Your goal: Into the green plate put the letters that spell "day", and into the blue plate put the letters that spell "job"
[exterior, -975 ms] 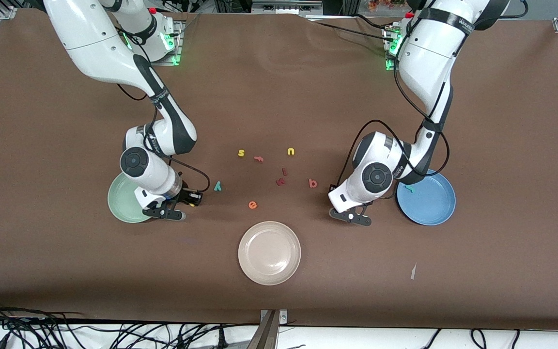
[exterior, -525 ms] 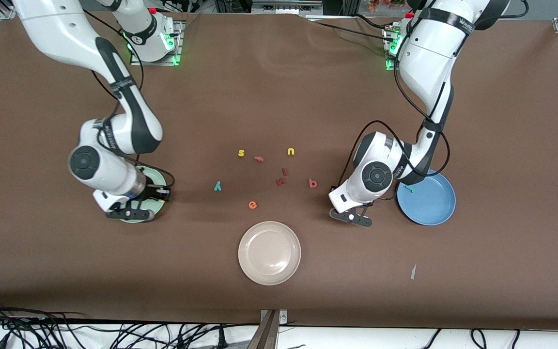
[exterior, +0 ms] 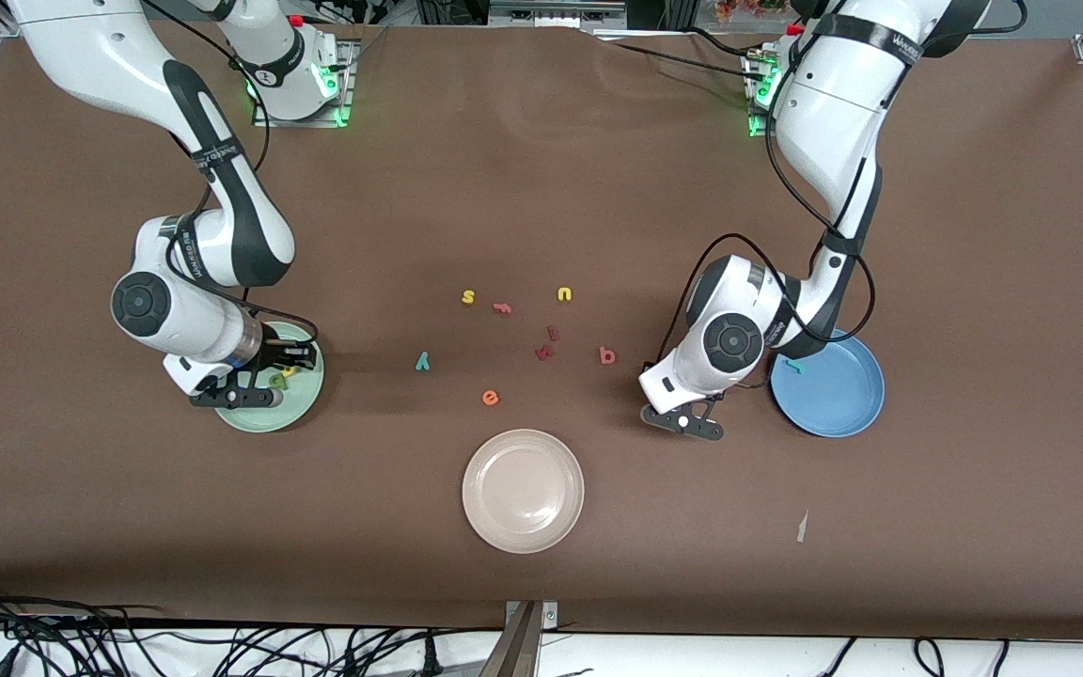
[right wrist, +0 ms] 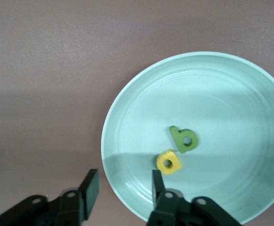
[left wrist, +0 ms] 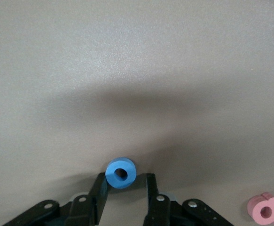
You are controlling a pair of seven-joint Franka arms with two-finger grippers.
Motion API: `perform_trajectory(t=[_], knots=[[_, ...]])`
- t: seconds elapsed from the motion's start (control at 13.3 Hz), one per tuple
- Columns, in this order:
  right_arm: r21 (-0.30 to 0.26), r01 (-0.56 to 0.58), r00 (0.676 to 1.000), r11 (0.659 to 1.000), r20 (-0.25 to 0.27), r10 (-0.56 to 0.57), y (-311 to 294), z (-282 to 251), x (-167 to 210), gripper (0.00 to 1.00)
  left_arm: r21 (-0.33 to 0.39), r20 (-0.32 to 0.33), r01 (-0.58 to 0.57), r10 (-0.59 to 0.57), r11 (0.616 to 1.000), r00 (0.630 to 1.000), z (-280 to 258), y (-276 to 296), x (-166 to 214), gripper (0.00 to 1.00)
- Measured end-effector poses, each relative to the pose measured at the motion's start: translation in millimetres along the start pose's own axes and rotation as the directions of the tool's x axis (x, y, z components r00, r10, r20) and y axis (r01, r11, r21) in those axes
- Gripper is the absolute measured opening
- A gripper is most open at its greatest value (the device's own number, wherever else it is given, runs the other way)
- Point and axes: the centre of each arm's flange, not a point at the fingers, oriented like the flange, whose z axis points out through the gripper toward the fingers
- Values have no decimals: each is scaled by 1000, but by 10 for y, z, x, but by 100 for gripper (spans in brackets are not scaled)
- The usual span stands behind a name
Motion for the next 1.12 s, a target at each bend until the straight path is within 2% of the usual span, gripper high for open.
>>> perform_trajectory(t=[0.22, 0.6, 0.97, 1.12], knots=[[3, -46, 999, 999, -8, 46, -99, 0, -8, 57, -1, -8, 0, 0, 1000, 1000, 2, -1, 4, 37], [21, -136, 989, 991, -54, 137, -1029, 182, -191, 57, 1, -11, 2, -2, 1000, 1000, -1, -16, 6, 29], [23, -163, 985, 986, -53, 164, -1594, 423, -319, 56, 1, -11, 2, -2, 1000, 1000, -2, -15, 6, 28], [7, -169, 984, 986, -62, 169, -1728, 509, -324, 56, 0, -12, 6, -6, 1000, 1000, -2, -15, 7, 28]])
